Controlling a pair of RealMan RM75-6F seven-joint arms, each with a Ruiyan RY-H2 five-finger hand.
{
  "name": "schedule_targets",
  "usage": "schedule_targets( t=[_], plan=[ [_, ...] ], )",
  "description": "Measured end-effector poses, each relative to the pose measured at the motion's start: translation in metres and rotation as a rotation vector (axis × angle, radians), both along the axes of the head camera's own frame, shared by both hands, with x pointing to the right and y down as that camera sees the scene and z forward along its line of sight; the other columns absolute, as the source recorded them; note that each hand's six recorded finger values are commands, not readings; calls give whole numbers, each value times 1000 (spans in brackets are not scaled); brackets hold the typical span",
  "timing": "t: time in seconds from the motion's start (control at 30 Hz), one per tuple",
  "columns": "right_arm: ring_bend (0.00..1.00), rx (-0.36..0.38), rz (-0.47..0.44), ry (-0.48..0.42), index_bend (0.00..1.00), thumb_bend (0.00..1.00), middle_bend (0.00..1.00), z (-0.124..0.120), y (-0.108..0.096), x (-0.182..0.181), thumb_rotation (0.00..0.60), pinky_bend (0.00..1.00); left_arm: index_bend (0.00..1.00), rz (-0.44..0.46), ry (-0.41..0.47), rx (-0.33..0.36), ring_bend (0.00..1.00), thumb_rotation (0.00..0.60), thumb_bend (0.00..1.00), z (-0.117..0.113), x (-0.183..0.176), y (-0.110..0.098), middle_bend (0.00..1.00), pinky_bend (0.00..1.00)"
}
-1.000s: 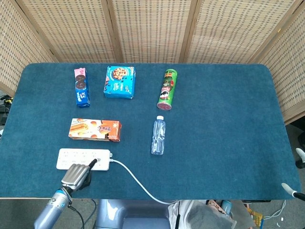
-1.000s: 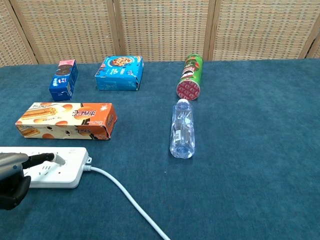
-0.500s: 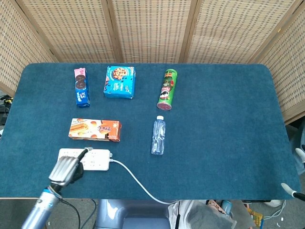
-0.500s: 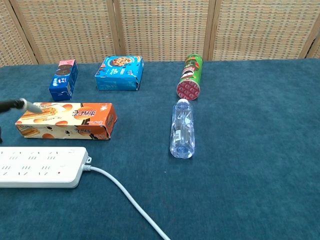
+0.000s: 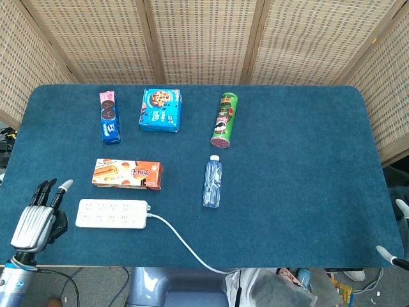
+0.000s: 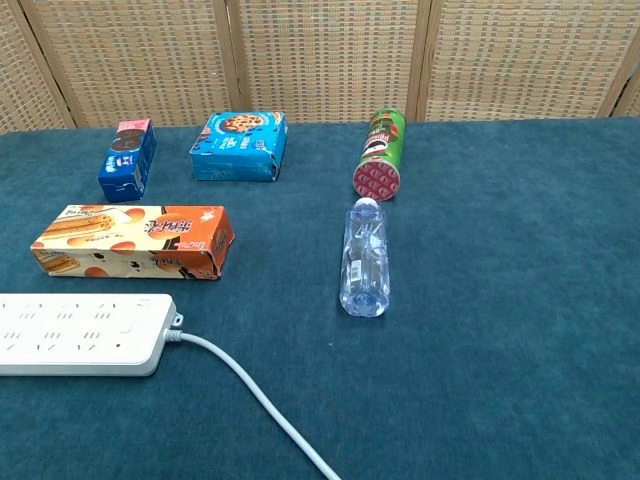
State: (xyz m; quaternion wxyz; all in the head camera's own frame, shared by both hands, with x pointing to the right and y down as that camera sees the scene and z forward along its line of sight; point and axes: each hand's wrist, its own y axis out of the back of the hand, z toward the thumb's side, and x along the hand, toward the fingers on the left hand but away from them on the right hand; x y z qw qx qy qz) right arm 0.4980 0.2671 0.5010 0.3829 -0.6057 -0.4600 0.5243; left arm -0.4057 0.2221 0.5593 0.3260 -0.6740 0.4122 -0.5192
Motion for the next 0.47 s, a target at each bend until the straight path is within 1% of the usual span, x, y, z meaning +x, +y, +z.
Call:
schedule_targets(
  t=[0.03, 0.17, 0.23, 0.3, 0.47],
  plan=[
    [0, 1, 0, 2, 0, 0, 0, 0, 0, 0, 600, 0, 0, -5, -5, 3, 0, 600, 0, -1, -3, 0, 0, 0],
    [0, 4, 1, 4, 0, 0, 0, 0, 0, -1, 600, 0, 0, 3, -86, 32, 0, 600, 0, -5, -16, 2, 0, 0],
    [0, 3, 2, 4, 0, 0, 0, 0, 0, -1, 600, 0, 0, 11, -114, 45, 0, 600, 0, -6, -20, 3, 0, 0],
    [0, 2, 0, 4, 0, 0, 0, 1, 0, -1, 600, 0, 0, 12, -122, 56, 0, 600, 0, -8, -22, 3, 0, 0],
    [0, 0, -3, 6, 0, 0, 0, 1, 0, -1, 600, 0, 0, 6, -117, 53, 0, 600, 0, -8, -22, 3, 0, 0]
  ],
)
